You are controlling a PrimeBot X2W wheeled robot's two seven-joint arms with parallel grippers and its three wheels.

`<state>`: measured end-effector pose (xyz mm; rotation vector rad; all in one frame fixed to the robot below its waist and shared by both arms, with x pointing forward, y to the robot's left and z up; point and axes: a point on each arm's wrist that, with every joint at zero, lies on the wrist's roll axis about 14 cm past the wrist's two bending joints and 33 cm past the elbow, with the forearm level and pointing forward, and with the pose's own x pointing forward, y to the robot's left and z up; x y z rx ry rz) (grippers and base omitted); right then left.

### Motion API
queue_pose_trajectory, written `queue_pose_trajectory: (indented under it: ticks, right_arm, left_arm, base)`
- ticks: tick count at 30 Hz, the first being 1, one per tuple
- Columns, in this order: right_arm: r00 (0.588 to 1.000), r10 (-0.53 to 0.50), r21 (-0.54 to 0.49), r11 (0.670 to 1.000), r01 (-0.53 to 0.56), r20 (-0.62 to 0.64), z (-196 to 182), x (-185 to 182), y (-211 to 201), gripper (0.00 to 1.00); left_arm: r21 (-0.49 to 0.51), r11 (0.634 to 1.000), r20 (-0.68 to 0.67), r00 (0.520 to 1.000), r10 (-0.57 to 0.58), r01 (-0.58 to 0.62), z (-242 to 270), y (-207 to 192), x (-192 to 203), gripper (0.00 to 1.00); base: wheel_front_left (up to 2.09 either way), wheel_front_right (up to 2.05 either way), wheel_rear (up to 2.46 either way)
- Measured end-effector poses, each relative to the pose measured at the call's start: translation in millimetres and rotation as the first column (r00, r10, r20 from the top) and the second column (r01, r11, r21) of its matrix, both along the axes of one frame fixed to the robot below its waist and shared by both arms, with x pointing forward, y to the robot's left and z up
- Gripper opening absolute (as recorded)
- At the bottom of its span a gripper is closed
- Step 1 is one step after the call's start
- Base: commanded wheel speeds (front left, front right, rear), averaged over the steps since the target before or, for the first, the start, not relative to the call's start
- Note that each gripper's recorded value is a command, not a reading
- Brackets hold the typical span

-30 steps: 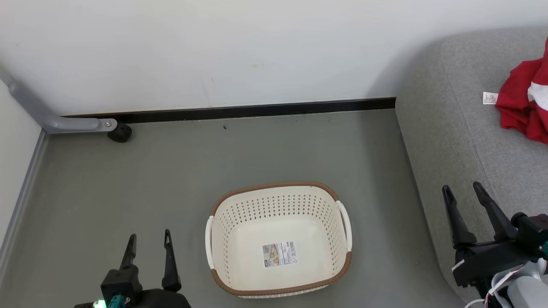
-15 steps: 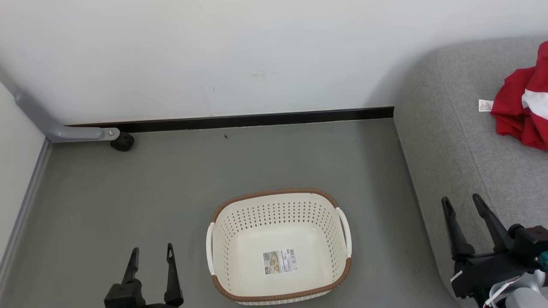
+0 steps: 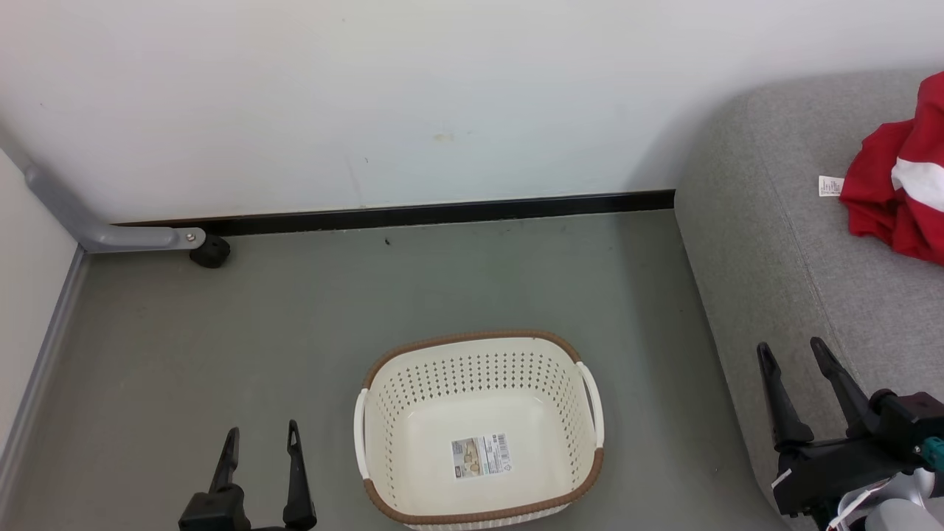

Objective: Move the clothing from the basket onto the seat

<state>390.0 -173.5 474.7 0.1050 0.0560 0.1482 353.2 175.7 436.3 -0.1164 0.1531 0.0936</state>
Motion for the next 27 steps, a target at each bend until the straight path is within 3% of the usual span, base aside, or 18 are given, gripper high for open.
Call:
queue_pose_trajectory:
  ticks: [4, 5, 11, 17, 27]
  right_arm:
    - [1.000, -0.005, -0.001, 1.000, 0.005, -0.006, -2.1, -1.6, -1.7, 1.00]
    - [1.000, -0.005, -0.001, 1.000, 0.005, -0.011, -3.9, -2.5, -1.4, 0.00]
    - [0.994, -0.006, 0.023, 1.000, 0.008, -0.107, -34.0, -19.4, 7.2, 0.00]
    - [0.992, -0.036, 0.067, 0.997, 0.045, -0.123, -34.3, -18.9, 0.8, 0.00]
    - [0.982, -0.082, 0.200, 0.973, 0.116, -0.170, -35.2, -18.0, -6.5, 0.00]
  left_arm:
    - [0.001, 1.000, 0.004, 1.000, -0.003, 0.003, 1.1, -0.7, 0.4, 1.00]
    - [0.000, 1.000, 0.003, 1.000, -0.004, 0.004, 0.7, -1.0, 0.2, 0.00]
    - [-0.002, 1.000, -0.070, 0.998, -0.001, 0.001, -20.7, -0.8, -12.0, 0.00]
    - [-0.043, 0.999, -0.084, 0.996, 0.011, -0.015, -23.1, 0.6, -13.1, 0.00]
    - [-0.197, 0.977, -0.124, 0.991, 0.051, -0.075, -28.1, 6.0, -13.9, 0.00]
  base:
    - [0.00, 0.00, 0.00]
    - [0.00, 0.00, 0.00]
    - [0.00, 0.00, 0.00]
    - [0.00, 0.00, 0.00]
    - [0.00, 0.00, 0.00]
